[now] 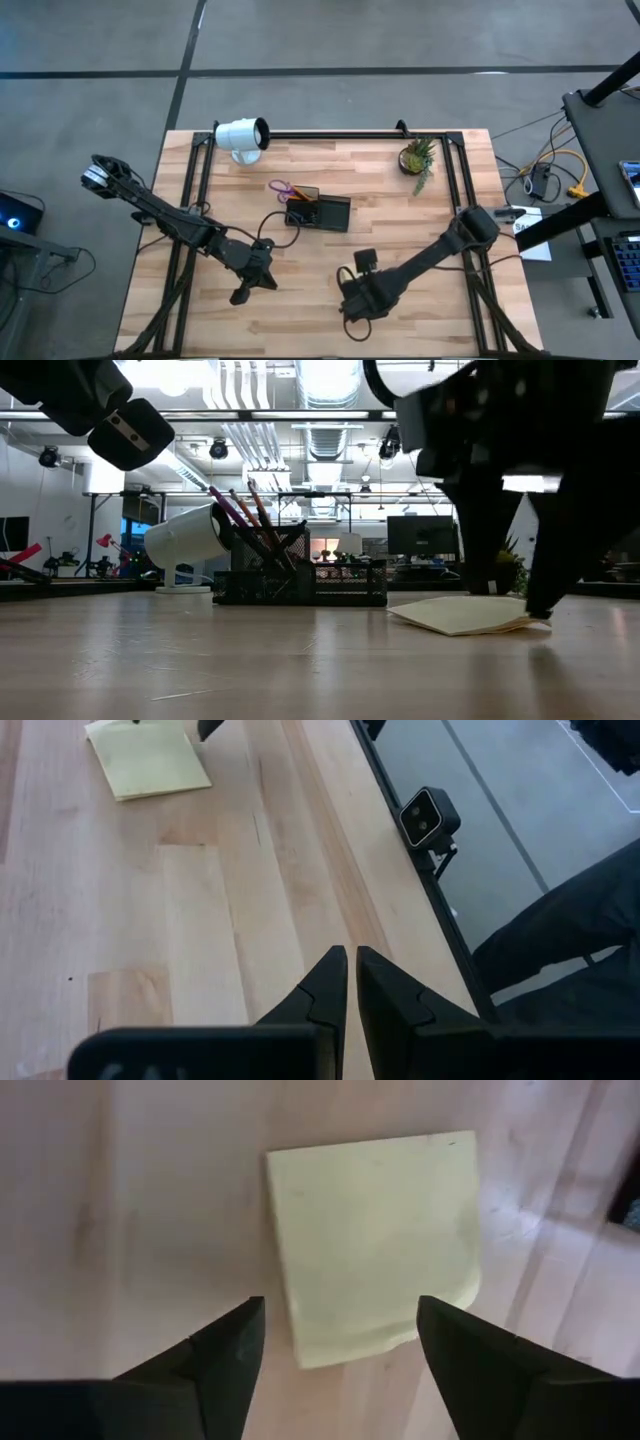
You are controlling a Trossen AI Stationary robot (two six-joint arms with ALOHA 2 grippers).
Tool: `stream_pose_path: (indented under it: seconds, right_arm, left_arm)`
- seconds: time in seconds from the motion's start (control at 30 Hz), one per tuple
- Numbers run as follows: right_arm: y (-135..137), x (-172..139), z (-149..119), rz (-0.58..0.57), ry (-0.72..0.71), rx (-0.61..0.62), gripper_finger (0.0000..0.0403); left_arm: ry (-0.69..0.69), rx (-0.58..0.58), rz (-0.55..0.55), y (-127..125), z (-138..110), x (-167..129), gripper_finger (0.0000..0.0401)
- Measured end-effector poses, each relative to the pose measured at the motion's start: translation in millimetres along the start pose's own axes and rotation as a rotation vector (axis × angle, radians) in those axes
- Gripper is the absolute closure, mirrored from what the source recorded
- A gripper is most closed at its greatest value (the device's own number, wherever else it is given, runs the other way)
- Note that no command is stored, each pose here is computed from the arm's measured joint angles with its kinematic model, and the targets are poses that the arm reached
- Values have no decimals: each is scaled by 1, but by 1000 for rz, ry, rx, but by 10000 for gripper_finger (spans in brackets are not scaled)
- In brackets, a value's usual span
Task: Pick and place office supplies into organizer
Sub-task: Put the yellow sticky note into the black desk organizer
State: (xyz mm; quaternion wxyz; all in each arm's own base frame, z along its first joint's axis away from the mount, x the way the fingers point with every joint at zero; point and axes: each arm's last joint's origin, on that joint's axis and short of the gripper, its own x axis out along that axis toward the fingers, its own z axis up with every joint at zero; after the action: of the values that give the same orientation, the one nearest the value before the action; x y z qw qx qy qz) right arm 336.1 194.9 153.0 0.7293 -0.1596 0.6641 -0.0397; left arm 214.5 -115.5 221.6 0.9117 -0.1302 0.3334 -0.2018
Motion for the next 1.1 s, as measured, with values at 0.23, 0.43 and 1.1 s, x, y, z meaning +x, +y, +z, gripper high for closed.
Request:
stream_pose_path:
  seconds: [0.23,0.43,1.1]
  right_arm:
    - [-5,6,1,-46,-6,10,179]
    - [-11,14,1,-15,17,30,205]
    - [-38,-22,-3,125,0,512,214]
  left_arm:
    - [6,-1,3,0,-1,0,390]
    - [7,-1,2,0,-1,0,390]
    - [-187,-259,-160,67,39,-7,390]
